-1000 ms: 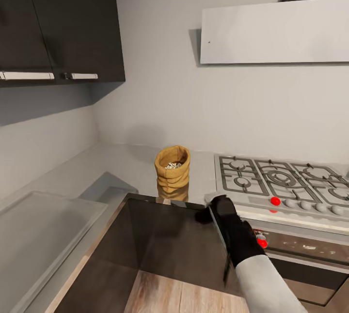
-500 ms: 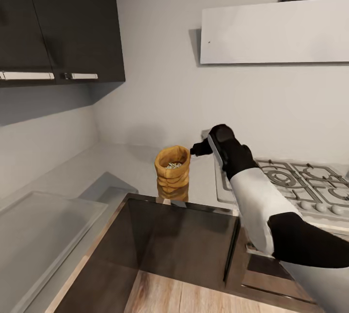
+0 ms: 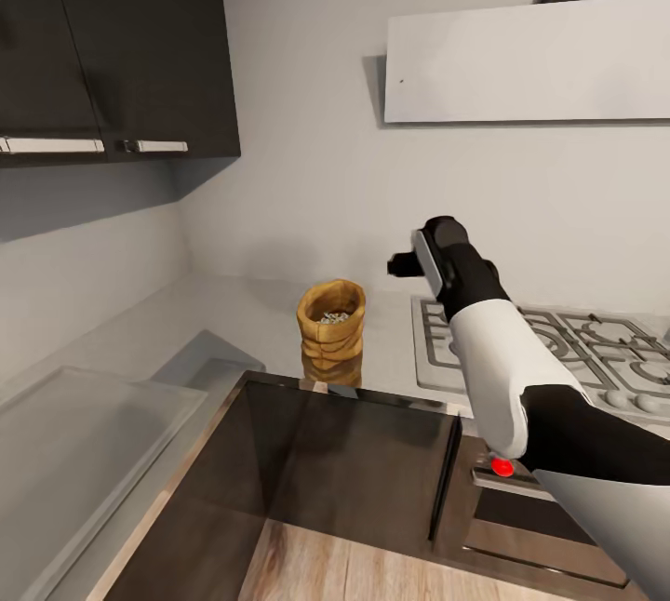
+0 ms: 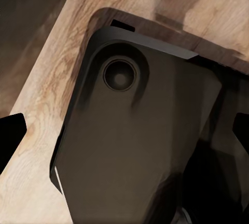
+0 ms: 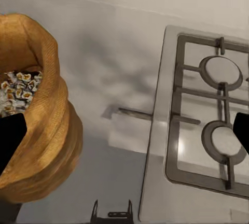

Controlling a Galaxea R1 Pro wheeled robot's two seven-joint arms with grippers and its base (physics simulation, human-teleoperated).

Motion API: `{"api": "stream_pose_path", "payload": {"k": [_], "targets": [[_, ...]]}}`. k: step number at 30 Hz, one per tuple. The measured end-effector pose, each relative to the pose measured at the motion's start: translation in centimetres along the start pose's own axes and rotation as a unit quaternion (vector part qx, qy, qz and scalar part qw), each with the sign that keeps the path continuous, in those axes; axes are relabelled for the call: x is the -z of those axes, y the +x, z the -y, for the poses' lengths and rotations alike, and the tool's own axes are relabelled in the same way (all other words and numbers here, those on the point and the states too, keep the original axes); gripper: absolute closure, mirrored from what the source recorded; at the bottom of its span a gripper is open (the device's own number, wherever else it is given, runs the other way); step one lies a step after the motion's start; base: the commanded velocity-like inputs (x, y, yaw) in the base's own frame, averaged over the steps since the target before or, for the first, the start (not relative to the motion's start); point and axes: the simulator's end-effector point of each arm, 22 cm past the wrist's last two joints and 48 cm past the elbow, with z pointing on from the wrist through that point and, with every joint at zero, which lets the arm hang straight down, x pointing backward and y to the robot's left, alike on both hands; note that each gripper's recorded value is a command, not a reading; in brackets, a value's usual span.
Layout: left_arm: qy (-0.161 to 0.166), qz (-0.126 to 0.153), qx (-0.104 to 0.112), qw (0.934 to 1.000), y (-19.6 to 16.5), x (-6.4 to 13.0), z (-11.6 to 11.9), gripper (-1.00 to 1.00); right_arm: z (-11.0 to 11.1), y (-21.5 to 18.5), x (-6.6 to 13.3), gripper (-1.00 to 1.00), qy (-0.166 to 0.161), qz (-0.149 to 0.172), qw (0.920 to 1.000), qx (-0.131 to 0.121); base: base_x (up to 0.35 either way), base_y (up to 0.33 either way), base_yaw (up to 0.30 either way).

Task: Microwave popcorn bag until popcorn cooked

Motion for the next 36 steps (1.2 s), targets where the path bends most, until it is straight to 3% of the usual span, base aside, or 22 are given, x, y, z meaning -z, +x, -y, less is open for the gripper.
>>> {"api": "stream_pose_path", "payload": {"k": [5,11,36], "targets": [[-0.001,0.001,0.001,1.0000,0.0,0.0,-0.1,-1.00,-1.0,0.0,0.1,-1.00,-0.024,-0.001,0.9996,-0.014,0.000,0.000,0.000],[-0.001,0.001,0.002,1.0000,-0.1,0.0,-0.1,-1.00,-0.3,0.2,-0.1,-1.00,-0.032,-0.005,0.9986,-0.042,0.000,0.000,0.000],[-0.001,-0.001,0.004,1.0000,0.0,0.0,-0.1,-1.00,-0.2,1.1,-0.6,-1.00,-0.026,-0.016,0.9987,-0.041,0.000,0.000,0.024]]}}
